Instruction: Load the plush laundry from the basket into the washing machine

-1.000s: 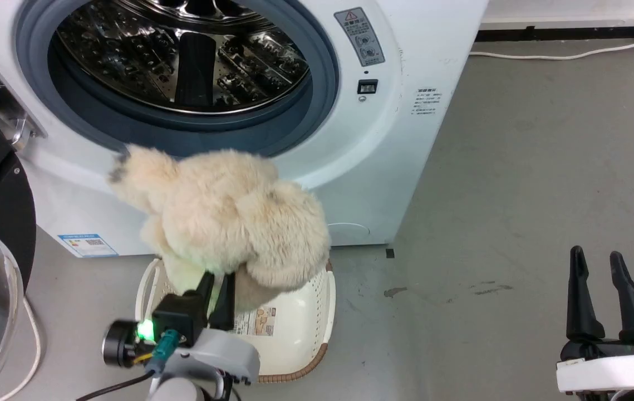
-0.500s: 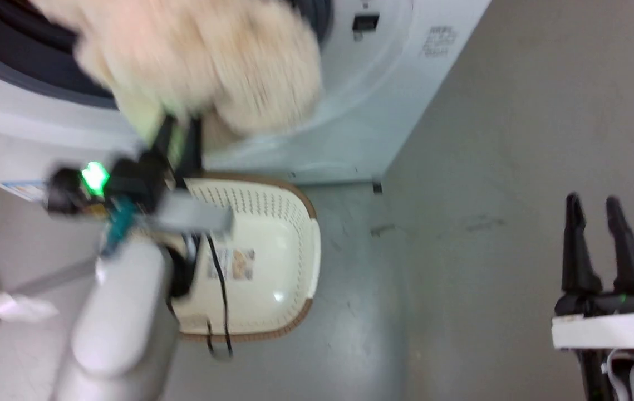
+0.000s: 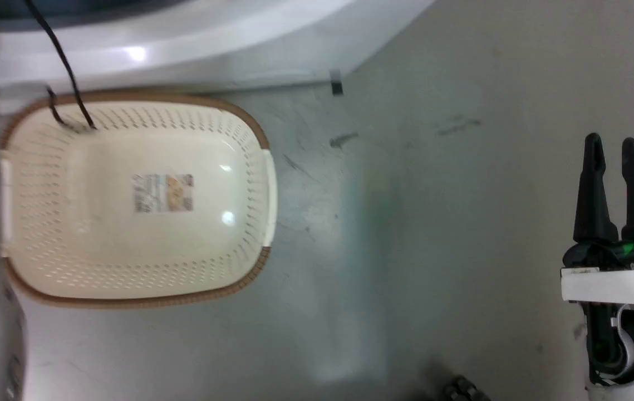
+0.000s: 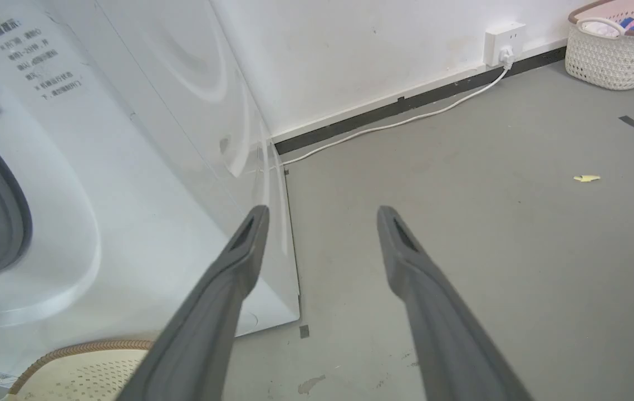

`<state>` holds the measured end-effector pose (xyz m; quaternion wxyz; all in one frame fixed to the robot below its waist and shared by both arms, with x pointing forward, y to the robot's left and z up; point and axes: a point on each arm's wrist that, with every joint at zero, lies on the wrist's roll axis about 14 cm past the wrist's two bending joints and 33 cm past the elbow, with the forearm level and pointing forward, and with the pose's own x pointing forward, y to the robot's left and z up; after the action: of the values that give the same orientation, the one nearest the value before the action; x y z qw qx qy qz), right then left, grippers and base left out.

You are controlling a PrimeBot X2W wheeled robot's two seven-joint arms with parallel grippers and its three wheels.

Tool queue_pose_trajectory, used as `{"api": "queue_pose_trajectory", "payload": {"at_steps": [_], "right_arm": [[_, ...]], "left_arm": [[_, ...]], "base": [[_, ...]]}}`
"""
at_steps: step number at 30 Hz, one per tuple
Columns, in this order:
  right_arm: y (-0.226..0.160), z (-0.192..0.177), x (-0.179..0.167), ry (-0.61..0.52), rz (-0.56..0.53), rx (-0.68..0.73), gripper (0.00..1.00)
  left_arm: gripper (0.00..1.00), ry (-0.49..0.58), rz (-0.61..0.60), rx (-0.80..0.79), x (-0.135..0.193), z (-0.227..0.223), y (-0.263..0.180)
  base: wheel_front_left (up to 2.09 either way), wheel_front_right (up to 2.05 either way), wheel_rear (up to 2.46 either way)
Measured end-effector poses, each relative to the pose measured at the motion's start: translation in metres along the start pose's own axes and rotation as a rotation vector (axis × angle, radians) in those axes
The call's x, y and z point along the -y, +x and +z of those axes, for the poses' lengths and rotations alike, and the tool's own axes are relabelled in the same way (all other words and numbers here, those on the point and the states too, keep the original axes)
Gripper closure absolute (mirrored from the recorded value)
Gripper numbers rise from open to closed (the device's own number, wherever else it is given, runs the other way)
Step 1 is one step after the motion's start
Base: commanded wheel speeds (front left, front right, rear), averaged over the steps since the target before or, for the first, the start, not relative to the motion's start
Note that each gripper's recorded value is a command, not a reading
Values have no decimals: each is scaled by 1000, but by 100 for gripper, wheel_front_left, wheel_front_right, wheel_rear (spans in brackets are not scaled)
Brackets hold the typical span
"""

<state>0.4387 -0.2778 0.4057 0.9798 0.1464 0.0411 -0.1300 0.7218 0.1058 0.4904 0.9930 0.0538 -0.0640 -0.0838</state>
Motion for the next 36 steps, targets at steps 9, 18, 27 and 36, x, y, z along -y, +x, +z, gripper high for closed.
{"api": "queue_pose_trajectory", "payload": {"at_steps": [9, 18, 27, 36], "right_arm": [[4, -24, 18, -23, -51, -63, 0], [5, -30, 23, -34, -65, -80, 0], [9, -10, 18, -26, -51, -21, 0], [-4, 38, 3, -37, -1, 90, 0]], "left_arm": [[100, 26, -32, -224, 14, -68, 49], [0, 125, -74, -374, 21, -116, 49], [0, 65, -46, -241, 13, -81, 46], [0, -54, -50, -156, 12, -51, -16]], "base": [[0, 0, 0], [0, 0, 0], [0, 0, 0], [0, 0, 0]]}}
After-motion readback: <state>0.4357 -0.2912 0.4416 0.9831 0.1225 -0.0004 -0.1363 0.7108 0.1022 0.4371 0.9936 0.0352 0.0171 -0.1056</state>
